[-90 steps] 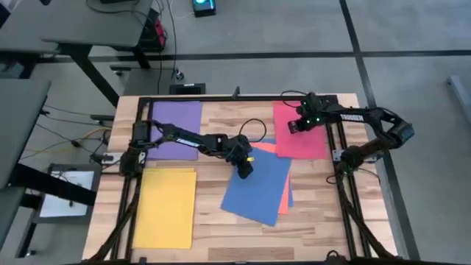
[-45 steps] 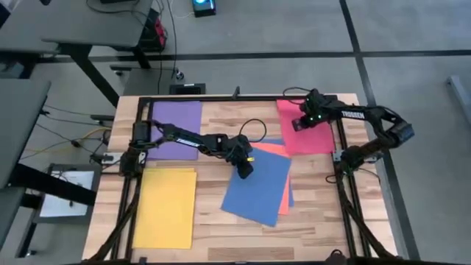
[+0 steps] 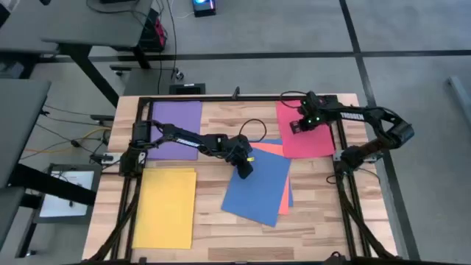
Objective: Organize paper
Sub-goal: Move the pink paper to the top right of the table
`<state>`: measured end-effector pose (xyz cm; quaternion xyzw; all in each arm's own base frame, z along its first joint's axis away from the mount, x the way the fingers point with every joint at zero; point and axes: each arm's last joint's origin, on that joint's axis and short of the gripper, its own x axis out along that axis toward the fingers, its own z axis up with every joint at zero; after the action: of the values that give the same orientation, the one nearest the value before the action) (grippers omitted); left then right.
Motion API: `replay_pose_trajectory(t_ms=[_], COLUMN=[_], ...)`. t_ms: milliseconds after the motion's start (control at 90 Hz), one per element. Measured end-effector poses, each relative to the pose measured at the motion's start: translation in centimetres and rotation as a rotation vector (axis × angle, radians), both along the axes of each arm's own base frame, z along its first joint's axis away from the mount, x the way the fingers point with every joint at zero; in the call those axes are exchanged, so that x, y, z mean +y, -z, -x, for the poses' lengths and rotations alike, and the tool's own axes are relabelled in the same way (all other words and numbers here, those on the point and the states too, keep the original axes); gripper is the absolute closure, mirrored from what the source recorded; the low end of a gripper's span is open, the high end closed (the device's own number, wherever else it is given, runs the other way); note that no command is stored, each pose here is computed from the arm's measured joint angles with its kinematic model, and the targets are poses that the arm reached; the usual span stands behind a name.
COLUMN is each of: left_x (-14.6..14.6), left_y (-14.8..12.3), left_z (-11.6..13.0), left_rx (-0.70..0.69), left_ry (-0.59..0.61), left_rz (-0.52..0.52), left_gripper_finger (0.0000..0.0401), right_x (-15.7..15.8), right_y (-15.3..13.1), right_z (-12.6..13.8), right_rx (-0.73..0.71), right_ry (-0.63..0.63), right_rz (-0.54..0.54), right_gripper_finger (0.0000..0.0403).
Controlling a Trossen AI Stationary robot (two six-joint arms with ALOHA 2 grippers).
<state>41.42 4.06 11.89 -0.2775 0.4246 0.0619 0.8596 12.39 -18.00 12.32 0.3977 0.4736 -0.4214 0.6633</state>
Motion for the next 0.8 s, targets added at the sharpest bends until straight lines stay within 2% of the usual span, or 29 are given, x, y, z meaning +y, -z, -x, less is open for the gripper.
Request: replay_pose_trajectory(t_ms=[222,378,556,800], left_x=[0.0,0.0,0.0,0.0], left_y=[0.0,0.0,0.0,0.0], left_z=[0.0,0.0,0.0,0.0], left_rx=[0.0,0.0,-0.004,-0.005], left_ry=[0.0,-0.001,0.0,0.007], left_rz=[-0.001,-0.001,-0.002,-0.008], left_gripper_finger=[0.0401,0.0401,0.0401,0.0401], right_x=[0.0,0.1,-0.2,-0.1], right_y=[0.0,0.0,0.0,0.0], right_z=[-0.1,-0.4,-0.8,-0.7], right_rx=[-0.051,-0.061,-0.12,-0.091], right_ry=[0.091,0.114,0.209,0.198], right_rz=[-0.032,-0.026,-0.019,-0.013], right_gripper_finger=[0.0403,0.0403,0.0403,0.0403])
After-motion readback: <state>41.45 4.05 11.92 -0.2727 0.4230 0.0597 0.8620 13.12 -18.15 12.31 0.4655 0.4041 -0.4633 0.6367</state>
